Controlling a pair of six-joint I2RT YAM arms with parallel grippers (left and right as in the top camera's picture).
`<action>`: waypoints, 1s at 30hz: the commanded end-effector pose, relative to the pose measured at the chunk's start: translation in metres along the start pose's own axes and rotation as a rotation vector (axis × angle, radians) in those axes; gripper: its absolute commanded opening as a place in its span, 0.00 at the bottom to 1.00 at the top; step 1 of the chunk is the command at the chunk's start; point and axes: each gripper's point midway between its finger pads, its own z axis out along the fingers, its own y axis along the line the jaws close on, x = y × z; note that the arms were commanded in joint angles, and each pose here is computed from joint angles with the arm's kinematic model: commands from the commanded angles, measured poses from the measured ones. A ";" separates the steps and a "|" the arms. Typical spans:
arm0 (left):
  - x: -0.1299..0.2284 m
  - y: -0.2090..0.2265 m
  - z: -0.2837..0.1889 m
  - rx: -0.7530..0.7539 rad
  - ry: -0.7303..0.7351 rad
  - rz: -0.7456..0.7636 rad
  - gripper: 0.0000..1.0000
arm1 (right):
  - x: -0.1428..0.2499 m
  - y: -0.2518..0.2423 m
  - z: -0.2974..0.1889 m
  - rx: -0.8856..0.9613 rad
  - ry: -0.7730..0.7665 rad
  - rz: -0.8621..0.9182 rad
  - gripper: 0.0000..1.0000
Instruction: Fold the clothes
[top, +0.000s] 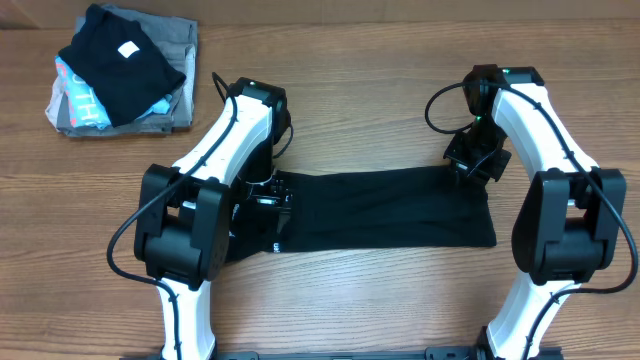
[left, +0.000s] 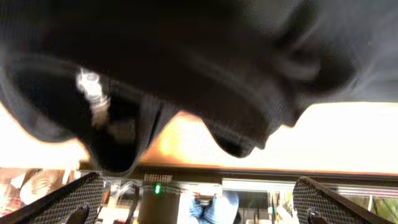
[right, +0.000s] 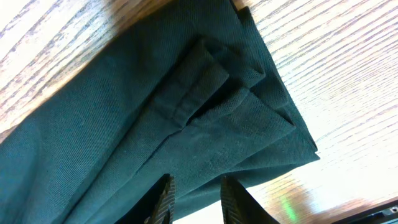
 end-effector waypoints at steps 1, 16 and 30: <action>-0.006 -0.012 -0.002 0.077 -0.030 0.056 1.00 | -0.001 0.001 -0.008 -0.029 -0.028 -0.003 0.30; -0.043 -0.071 -0.014 0.290 -0.215 0.220 0.34 | -0.006 0.022 0.036 -0.129 -0.043 -0.108 0.07; -0.045 -0.058 -0.005 0.219 -0.209 0.193 0.38 | -0.010 -0.043 0.045 0.070 -0.022 0.103 0.07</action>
